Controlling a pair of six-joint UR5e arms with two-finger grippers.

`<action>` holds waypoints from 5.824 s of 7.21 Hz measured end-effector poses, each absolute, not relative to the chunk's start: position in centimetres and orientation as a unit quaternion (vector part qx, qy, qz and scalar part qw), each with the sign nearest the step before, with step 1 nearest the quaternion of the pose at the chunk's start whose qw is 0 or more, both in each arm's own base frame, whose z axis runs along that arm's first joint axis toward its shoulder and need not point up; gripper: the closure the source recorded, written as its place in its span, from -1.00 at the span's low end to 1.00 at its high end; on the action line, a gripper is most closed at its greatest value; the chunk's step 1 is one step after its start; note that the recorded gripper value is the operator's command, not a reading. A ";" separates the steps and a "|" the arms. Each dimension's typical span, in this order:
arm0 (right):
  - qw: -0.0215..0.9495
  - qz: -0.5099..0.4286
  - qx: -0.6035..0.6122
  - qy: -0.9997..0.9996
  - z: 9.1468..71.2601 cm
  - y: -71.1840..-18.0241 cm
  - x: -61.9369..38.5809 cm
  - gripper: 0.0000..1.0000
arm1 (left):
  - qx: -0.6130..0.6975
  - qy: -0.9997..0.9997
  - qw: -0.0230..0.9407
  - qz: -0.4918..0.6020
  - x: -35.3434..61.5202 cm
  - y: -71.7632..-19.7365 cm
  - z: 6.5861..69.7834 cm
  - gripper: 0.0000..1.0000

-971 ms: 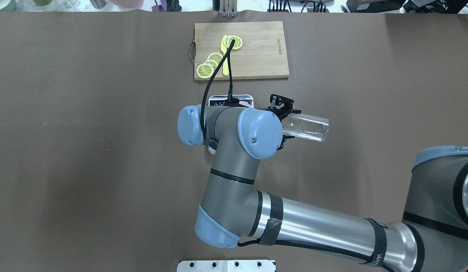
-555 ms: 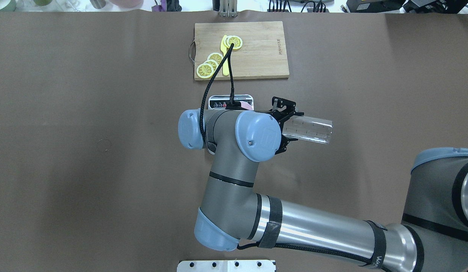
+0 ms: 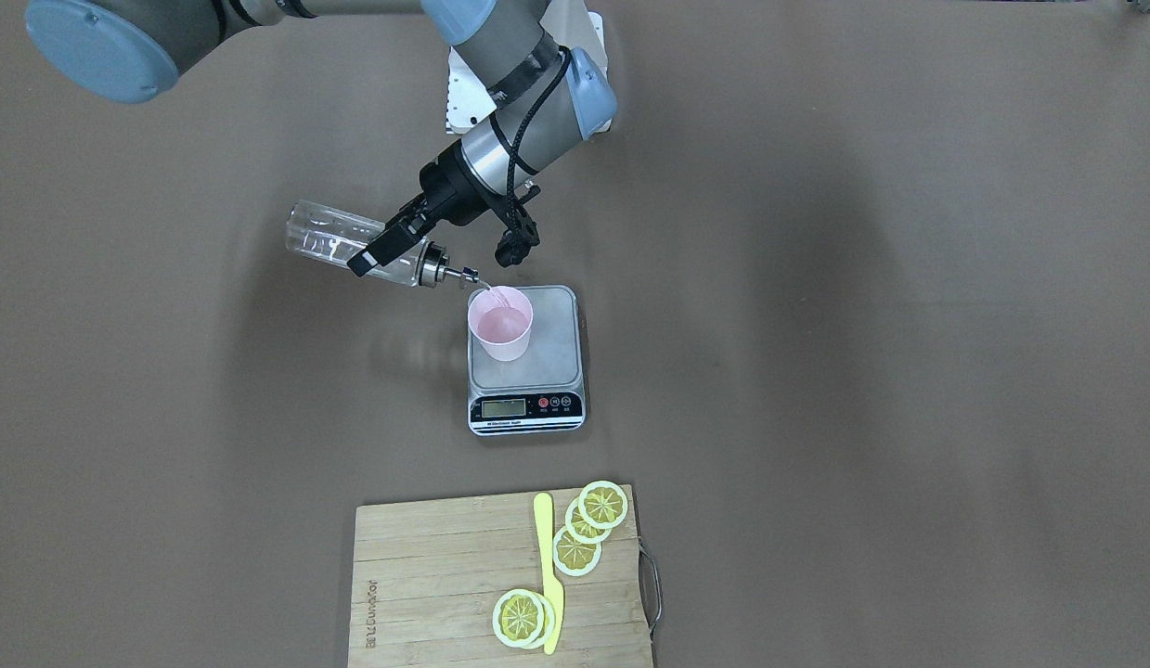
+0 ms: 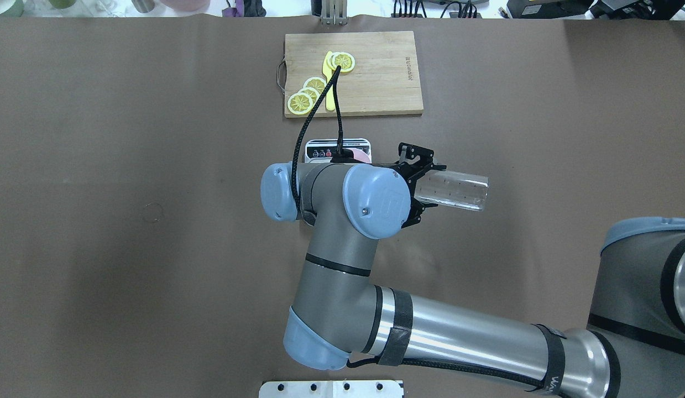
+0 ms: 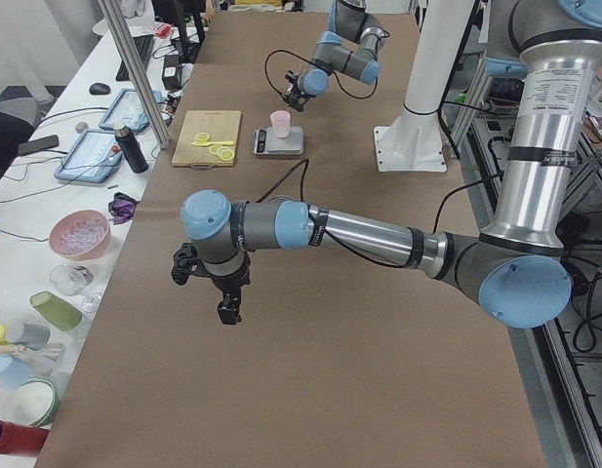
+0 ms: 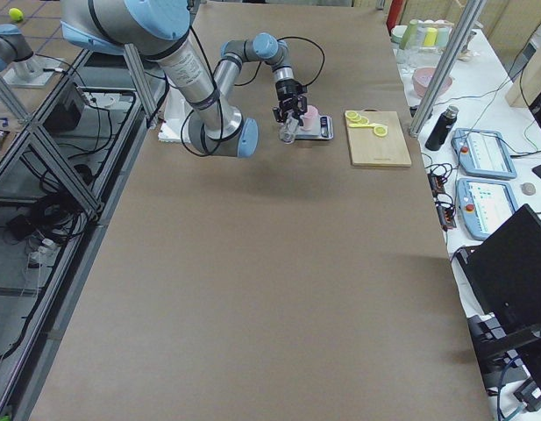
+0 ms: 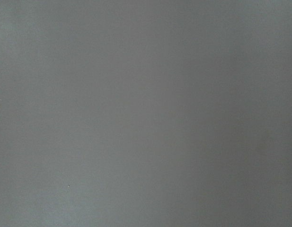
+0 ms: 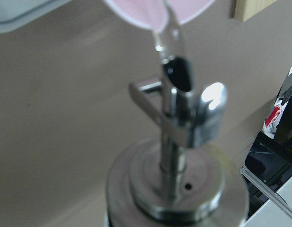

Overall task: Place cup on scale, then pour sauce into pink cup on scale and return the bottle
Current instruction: 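Tilt the bottle back upright and lift it away from the cup, then carry the bottle back to its starting spot with the right gripper, then lower the bottle onto the table with the right gripper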

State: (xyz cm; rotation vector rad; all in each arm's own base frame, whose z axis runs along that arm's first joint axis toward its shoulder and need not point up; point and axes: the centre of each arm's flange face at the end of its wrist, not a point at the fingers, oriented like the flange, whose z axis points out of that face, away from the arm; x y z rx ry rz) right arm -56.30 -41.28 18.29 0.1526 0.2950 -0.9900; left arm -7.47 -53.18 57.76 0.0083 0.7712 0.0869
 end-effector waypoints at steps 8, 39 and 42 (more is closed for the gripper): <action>0.877 -0.405 0.258 -0.030 16.8 -40.2 -44.7 0.25 | 0.002 0.377 0.925 0.042 -7.5 -53.0 57.9 -0.98; 0.671 -0.261 0.497 -0.485 65.1 -43.1 -14.1 0.24 | 0.038 0.374 0.925 0.053 -7.8 -52.9 57.0 -0.98; 0.673 -0.261 0.495 -0.483 65.6 -43.2 -14.2 0.20 | 0.034 0.376 0.925 0.050 -7.8 -52.6 57.3 -0.98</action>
